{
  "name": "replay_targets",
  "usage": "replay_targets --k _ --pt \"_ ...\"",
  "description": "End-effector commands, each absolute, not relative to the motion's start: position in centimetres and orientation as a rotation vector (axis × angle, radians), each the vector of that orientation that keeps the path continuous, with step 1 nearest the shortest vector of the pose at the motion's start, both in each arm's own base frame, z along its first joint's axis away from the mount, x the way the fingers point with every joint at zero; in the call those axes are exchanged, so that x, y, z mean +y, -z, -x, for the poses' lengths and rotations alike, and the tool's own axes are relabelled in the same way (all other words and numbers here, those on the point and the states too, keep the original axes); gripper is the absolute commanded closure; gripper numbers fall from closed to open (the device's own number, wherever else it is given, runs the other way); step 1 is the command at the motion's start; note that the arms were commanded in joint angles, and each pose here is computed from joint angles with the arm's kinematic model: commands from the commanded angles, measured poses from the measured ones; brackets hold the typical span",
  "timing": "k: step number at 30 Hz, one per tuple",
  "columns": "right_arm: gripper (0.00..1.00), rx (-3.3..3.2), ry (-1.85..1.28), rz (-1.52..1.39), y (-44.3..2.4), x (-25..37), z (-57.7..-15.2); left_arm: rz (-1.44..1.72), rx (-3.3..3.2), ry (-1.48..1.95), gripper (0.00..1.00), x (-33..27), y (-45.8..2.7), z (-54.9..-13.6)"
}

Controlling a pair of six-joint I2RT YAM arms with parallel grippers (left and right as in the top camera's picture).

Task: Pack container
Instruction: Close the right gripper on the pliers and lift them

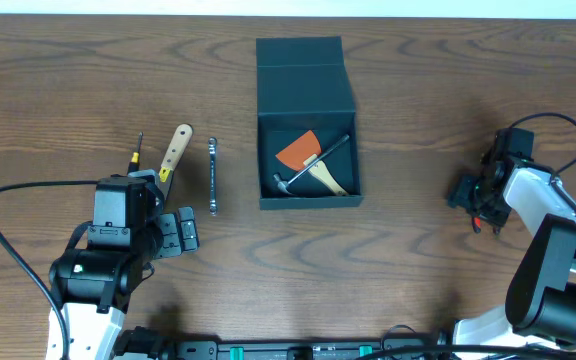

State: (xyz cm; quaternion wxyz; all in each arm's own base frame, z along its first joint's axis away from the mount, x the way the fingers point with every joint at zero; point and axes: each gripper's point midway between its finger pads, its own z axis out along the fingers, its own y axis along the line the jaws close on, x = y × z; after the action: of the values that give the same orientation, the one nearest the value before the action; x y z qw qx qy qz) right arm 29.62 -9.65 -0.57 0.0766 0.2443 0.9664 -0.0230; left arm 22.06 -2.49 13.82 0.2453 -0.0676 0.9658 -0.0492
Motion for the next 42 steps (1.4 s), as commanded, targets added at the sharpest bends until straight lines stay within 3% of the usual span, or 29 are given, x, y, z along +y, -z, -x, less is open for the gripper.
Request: replay_targets --k 1,7,14,17,34,42 --pt "0.51 2.987 -0.105 -0.751 3.1 -7.2 -28.1 0.164 2.62 0.115 0.02 -2.4 -14.4 -22.3" --pt "0.75 2.989 -0.125 -0.75 3.1 -7.0 -28.1 0.165 2.621 0.115 0.02 -2.4 -14.4 -22.3" --pt "0.85 2.996 -0.136 -0.75 3.1 -6.8 -27.9 0.165 2.621 0.115 0.01 -2.4 -14.4 -22.3" --pt "0.99 2.999 -0.166 -0.722 3.1 -6.5 -28.1 0.165 2.621 0.115 0.02 -2.4 -14.4 -22.3" --pt "0.99 2.976 -0.207 -0.702 2.1 -6.0 -28.9 0.165 2.621 0.115 0.02 -2.4 -14.4 -22.3" --pt "0.99 2.895 -0.191 -0.448 -5.8 -3.7 -33.2 0.165 2.621 0.115 0.02 -2.4 -14.4 -22.3"
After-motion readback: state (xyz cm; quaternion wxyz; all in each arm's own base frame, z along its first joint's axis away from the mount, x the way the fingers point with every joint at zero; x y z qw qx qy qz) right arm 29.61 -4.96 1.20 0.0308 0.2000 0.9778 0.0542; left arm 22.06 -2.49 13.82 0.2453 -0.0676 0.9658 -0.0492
